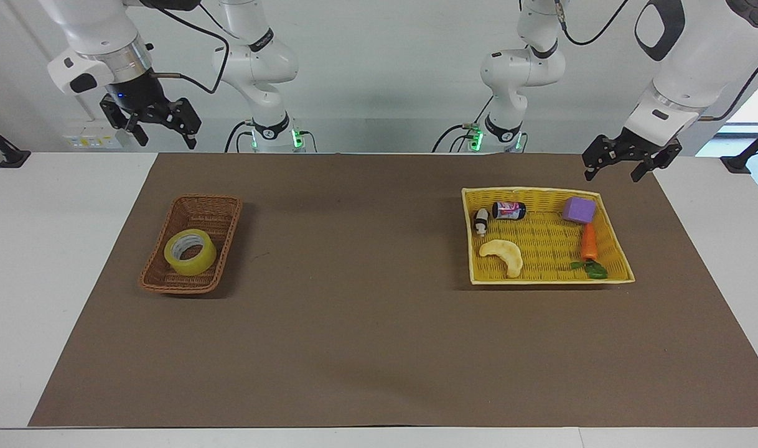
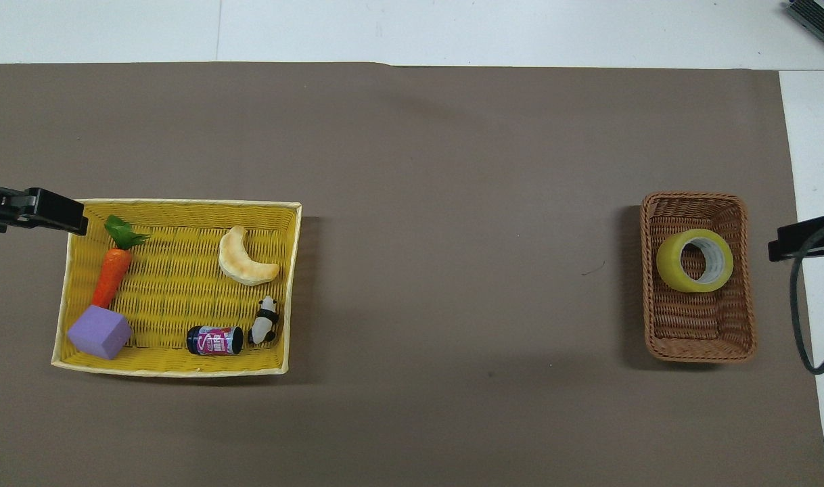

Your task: Move tape to another basket

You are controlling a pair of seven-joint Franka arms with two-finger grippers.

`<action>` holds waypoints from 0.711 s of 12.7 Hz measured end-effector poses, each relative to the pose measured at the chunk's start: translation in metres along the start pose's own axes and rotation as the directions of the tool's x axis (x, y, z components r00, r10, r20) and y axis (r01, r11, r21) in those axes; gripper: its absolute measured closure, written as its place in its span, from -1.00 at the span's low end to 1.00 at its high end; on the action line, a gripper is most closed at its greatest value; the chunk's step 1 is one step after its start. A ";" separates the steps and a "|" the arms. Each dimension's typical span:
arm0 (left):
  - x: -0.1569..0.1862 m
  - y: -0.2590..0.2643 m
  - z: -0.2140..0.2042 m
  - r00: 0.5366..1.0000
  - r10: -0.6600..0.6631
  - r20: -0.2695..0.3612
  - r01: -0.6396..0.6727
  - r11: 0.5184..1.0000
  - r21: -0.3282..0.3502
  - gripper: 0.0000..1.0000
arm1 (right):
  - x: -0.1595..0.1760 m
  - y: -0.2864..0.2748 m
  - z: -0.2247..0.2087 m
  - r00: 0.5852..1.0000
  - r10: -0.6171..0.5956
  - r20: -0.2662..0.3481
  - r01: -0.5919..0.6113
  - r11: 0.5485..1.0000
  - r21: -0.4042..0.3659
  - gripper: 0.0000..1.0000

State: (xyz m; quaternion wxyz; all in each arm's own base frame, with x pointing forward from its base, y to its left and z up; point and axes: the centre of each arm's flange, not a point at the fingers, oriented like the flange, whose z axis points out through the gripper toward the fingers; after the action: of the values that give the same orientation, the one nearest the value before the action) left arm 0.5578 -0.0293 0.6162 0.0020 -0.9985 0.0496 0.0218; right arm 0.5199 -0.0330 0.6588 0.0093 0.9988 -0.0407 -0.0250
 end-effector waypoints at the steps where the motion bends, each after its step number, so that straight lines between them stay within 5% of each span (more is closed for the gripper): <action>1: 0.000 0.000 0.000 1.000 0.000 0.000 0.000 1.000 0.000 -1.00 | 0.000 -0.002 -0.001 1.000 -0.012 -0.003 0.012 1.000 0.000 -1.00; 9: -0.001 0.001 -0.001 1.000 0.001 -0.003 -0.001 1.000 -0.002 -1.00 | 0.001 -0.004 -0.001 0.999 -0.033 -0.014 0.033 0.999 0.000 -1.00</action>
State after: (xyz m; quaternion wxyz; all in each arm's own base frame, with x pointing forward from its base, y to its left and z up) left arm 0.5570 -0.0300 0.6176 0.0009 -0.9985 0.0500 0.0206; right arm 0.5214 -0.0294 0.6599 0.0092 0.9995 -0.0240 -0.0180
